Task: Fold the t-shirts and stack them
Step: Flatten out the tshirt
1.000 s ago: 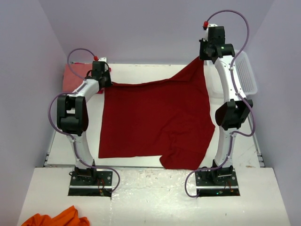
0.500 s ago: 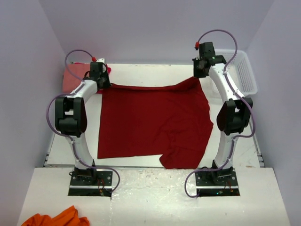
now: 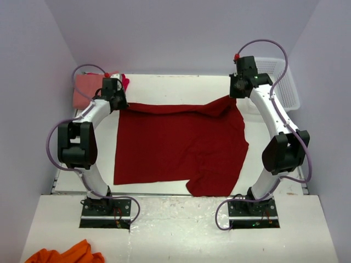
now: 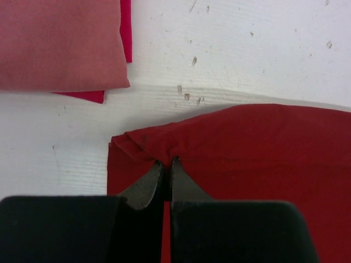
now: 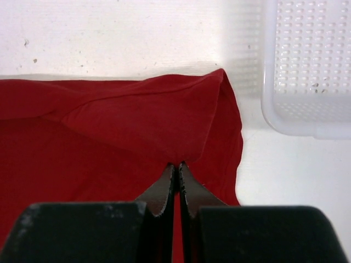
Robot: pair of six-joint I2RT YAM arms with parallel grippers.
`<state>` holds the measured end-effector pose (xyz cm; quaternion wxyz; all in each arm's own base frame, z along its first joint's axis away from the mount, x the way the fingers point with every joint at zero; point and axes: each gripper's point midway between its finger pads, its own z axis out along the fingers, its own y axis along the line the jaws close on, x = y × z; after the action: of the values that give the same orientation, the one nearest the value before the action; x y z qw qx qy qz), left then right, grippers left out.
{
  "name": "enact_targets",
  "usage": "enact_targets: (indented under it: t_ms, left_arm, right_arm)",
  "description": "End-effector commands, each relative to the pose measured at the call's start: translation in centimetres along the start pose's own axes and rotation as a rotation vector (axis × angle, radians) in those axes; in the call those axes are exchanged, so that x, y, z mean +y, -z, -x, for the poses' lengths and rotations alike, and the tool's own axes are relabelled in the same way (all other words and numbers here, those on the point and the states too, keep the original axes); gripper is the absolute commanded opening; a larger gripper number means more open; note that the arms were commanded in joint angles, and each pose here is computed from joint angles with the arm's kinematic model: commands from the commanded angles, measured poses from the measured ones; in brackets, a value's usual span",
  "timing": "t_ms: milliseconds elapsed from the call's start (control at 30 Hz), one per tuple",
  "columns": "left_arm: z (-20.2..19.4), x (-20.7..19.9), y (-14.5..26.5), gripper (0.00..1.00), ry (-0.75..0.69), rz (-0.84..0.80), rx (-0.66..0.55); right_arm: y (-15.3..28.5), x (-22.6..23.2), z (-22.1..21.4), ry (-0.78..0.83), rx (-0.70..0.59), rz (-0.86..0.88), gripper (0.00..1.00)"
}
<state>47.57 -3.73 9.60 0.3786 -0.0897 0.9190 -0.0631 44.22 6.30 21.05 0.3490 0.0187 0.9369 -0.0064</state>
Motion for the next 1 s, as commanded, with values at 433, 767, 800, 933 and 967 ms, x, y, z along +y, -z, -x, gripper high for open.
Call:
enact_targets:
  t_ms: [433, 767, 800, 933, 967]
  left_arm:
    - [-2.2, 1.8, 2.8, 0.00, 0.006, 0.084, 0.030]
    - [-4.4, 2.0, 3.2, 0.00, -0.004, 0.104, 0.073]
    - [-4.4, 2.0, 3.3, 0.00, -0.005, 0.107, 0.074]
    - [-5.1, 2.2, 3.1, 0.00, -0.008, 0.125, 0.087]
    - [-5.4, 2.1, 3.1, 0.00, -0.008, 0.130, 0.092]
  right_arm:
    - [2.3, -1.2, -5.2, -0.047, 0.069, -0.082, 0.00]
    - [3.0, -2.0, -7.5, -0.069, 0.091, -0.113, 0.00]
    - [2.9, -2.1, -7.7, -0.070, 0.097, -0.119, 0.00]
    - [2.4, -2.2, -8.9, -0.064, 0.133, -0.132, 0.00]
    - [2.3, -2.2, -9.1, -0.067, 0.137, -0.134, 0.00]
